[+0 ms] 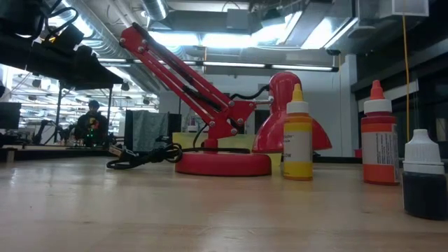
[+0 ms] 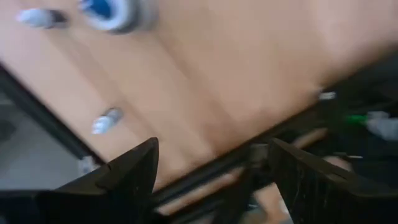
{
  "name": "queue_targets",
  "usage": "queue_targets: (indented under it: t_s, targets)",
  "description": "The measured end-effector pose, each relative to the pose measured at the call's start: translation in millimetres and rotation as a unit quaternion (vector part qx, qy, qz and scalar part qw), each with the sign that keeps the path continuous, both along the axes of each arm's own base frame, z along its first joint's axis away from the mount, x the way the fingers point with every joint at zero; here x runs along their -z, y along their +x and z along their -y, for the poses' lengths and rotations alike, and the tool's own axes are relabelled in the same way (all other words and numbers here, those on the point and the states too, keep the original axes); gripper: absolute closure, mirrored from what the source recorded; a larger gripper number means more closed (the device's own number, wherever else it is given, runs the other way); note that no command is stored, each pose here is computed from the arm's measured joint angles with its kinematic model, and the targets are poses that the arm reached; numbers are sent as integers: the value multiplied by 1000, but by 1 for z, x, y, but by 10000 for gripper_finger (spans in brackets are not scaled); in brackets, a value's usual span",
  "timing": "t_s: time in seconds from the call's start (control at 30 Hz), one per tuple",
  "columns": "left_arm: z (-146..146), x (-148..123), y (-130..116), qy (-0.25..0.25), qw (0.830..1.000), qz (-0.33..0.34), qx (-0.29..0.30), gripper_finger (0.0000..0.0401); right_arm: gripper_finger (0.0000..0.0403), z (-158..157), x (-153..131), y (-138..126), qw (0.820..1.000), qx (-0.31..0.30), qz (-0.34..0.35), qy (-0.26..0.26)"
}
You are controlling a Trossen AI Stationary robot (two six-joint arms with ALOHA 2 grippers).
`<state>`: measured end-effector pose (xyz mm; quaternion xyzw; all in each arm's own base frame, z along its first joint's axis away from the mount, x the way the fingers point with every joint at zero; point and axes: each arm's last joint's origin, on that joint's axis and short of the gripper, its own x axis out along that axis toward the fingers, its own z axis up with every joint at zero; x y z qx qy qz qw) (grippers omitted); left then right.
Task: Pick & Place food coloring
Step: Put the black food coloring bottle into the yellow bin
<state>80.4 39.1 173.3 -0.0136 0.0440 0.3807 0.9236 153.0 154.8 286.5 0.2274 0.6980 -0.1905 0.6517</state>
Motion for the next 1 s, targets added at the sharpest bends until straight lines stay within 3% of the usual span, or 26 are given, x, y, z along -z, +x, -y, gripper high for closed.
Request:
queue_targets:
  t_s: [0.3,0.57,0.77,1.0]
  targets:
    - [0,0,0,0,1000,0,0,82,102,-68,36,-5,999,14,26,16]
    - [0,0,0,0,1000,0,0,82,102,-111,76,2,998,30,33,36]
    - [0,0,0,0,1000,0,0,82,102,-127,106,10,999,27,35,21]
    - [0,0,0,0,1000,0,0,82,102,-131,123,14,999,24,40,-2]
